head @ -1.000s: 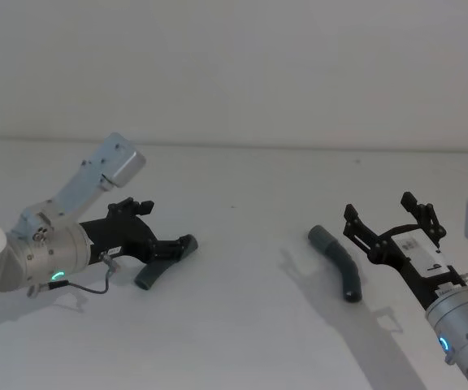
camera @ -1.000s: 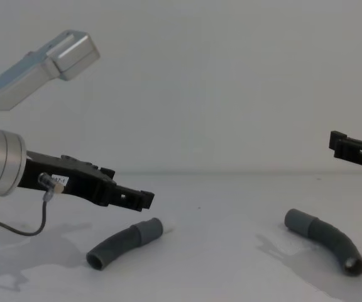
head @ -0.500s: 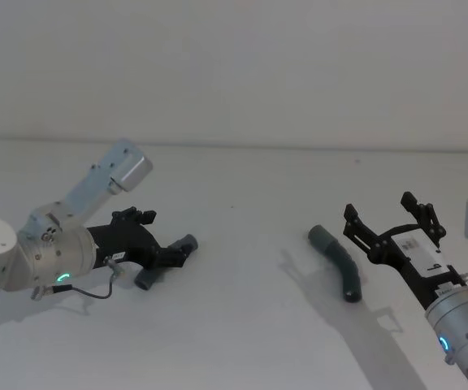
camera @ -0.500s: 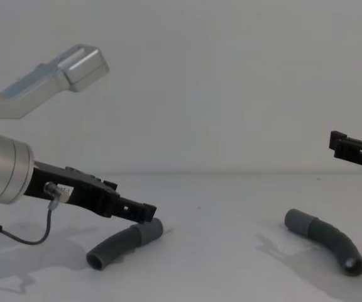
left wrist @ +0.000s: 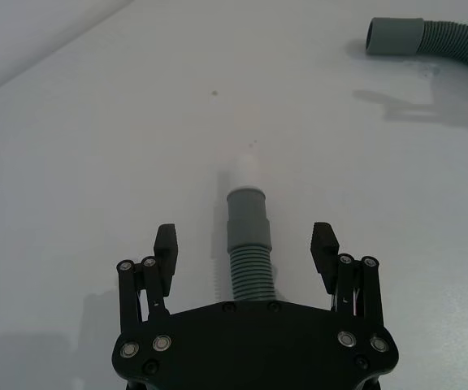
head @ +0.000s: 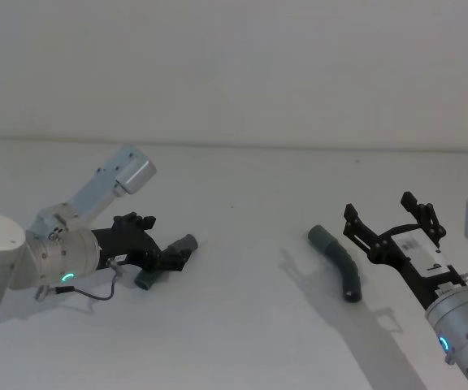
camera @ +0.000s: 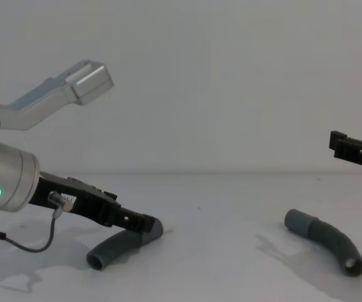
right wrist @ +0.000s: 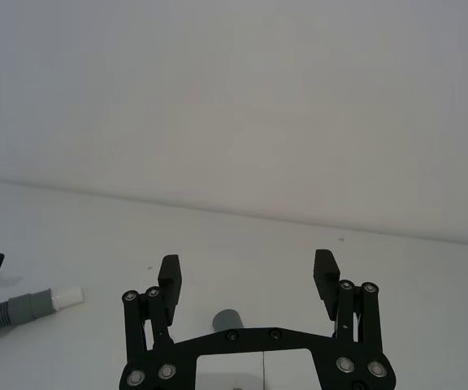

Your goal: Use both hands to pick up one end of the pipe from the table, align the ends, and insert them.

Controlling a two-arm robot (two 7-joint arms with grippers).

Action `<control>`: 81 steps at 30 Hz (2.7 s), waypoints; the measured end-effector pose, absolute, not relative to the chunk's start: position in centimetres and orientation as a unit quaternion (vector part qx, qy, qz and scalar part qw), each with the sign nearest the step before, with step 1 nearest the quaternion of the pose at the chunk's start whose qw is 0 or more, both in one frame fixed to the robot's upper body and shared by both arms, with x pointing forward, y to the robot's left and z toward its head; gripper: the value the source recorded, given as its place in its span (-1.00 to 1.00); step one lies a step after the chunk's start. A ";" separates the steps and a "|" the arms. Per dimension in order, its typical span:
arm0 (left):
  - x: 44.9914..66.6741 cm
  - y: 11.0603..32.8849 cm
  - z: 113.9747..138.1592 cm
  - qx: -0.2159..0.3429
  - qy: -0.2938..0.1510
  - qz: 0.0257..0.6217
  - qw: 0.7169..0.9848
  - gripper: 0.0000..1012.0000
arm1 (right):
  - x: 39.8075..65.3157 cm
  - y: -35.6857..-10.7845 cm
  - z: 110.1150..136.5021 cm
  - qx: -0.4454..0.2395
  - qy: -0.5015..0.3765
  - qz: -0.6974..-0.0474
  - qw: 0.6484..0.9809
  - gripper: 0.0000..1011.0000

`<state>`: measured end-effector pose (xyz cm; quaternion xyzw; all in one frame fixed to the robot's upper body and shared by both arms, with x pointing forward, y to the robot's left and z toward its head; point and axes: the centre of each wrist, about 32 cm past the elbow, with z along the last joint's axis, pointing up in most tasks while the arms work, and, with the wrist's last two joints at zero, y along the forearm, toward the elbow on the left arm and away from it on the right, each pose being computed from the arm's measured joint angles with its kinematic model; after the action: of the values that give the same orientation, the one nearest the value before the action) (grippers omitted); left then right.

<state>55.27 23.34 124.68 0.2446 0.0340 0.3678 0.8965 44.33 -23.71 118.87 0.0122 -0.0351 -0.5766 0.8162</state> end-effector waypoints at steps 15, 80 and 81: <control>56.2 23.4 124.2 0.254 0.046 0.363 0.895 0.98 | 44.3 -23.7 118.9 0.012 -0.035 -0.577 0.816 0.98; 57.4 23.1 123.3 0.264 0.059 0.356 0.895 -0.30 | 44.3 -23.7 118.9 0.012 -0.035 -0.577 0.816 0.98; 57.4 23.1 123.3 0.264 0.059 0.356 0.895 -0.34 | 44.3 -23.7 118.9 0.012 -0.035 -0.577 0.816 0.98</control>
<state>57.41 23.10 123.30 0.2642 0.0594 0.3557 0.8945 44.33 -23.71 118.87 0.0122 -0.0351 -0.5766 0.8162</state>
